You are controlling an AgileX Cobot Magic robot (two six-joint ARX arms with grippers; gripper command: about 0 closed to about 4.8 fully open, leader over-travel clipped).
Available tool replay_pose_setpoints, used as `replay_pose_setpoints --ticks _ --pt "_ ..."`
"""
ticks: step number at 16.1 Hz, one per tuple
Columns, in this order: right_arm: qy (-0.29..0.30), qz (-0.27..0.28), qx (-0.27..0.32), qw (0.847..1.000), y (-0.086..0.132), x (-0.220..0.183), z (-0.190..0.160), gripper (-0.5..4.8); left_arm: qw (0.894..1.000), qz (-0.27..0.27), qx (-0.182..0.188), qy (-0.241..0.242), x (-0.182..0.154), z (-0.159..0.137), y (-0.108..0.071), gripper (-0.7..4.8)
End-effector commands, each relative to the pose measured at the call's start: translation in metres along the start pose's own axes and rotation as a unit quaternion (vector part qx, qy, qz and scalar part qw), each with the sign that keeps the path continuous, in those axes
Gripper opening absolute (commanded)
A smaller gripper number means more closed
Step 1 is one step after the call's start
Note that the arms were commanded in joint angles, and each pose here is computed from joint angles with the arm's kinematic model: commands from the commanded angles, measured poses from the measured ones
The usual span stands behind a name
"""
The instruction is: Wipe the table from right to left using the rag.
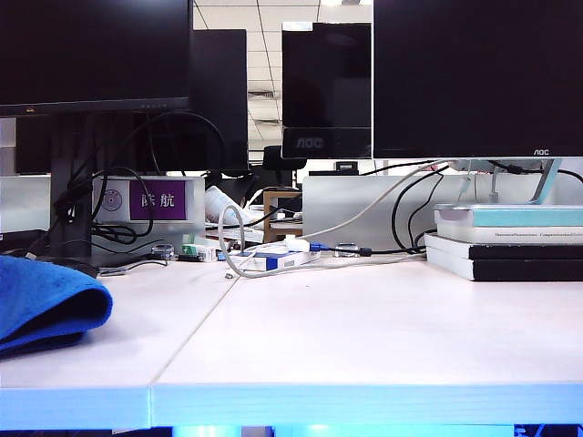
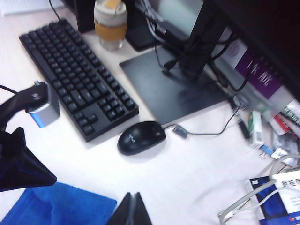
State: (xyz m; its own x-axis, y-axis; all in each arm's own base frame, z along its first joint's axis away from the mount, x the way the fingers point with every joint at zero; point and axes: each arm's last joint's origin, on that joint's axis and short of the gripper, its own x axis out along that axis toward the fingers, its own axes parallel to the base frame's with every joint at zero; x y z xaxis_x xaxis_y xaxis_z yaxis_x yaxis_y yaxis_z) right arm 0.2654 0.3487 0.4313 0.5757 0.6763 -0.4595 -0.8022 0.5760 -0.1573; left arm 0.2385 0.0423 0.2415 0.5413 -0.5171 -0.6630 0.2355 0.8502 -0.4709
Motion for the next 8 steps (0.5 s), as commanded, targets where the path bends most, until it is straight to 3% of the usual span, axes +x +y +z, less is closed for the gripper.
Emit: replay_pose_setpoints --ticks 1,4,6,8 --pt "-0.027 -0.029 0.002 0.999 -0.004 -0.021 0.011 0.08 0.998 -0.001 0.041 -0.044 -0.016 0.009 -0.018 -0.05" --pt "-0.038 -0.074 0.003 0.997 -0.010 -0.045 0.018 0.08 0.991 0.035 0.081 -0.101 -0.044 0.027 -0.052 -0.05" --pt "-0.064 -0.078 0.006 0.995 -0.013 -0.073 0.026 0.07 0.977 0.076 0.128 -0.153 -0.070 0.041 -0.082 -0.05" --pt "-0.096 -0.083 0.010 0.992 -0.016 -0.119 0.035 0.00 0.952 0.099 0.173 -0.233 -0.102 0.049 -0.113 -0.05"
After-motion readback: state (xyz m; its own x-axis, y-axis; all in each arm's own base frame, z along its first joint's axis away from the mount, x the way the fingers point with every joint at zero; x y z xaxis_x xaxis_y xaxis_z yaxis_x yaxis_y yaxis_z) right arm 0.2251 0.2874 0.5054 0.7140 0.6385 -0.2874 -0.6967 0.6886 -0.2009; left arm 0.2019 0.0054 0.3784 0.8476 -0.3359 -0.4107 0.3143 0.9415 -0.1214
